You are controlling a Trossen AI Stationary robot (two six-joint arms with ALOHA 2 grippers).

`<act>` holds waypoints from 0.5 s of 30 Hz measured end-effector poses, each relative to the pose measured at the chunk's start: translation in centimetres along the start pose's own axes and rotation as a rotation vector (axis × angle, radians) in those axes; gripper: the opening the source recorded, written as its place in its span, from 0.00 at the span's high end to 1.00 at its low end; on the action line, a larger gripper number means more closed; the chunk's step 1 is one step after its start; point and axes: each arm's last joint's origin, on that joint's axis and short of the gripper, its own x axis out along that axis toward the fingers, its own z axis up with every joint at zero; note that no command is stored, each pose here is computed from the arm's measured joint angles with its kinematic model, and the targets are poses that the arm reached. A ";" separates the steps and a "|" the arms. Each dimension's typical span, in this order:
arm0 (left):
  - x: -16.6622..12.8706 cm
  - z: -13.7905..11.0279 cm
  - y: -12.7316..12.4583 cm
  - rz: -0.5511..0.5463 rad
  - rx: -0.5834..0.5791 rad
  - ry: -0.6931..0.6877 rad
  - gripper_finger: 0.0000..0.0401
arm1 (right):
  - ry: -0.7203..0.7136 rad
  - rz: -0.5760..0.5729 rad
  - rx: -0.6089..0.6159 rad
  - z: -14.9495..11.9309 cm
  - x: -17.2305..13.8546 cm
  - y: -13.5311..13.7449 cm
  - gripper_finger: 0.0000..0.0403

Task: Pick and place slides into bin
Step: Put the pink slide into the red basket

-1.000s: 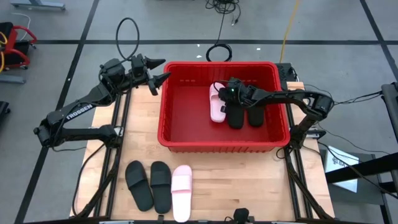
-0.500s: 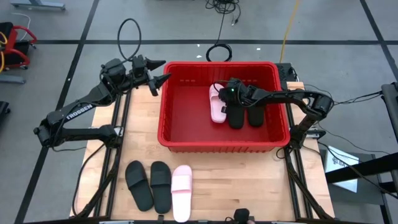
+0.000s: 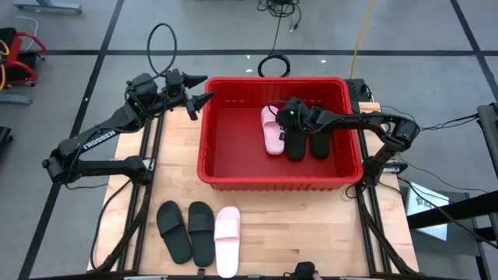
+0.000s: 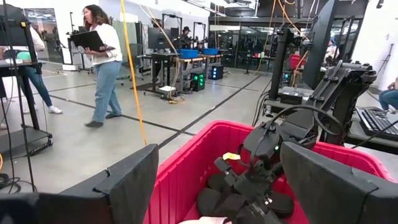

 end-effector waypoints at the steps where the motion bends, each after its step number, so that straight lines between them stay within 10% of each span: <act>1: 0.0 0.0 0.0 0.000 0.000 0.000 0.15 | -0.007 -0.001 0.000 0.1 -0.3 0.0 0.64; 15: 0.0 0.0 0.0 -0.007 -0.015 0.002 0.15 | -0.108 -0.005 0.049 1.6 -3.9 -0.8 0.64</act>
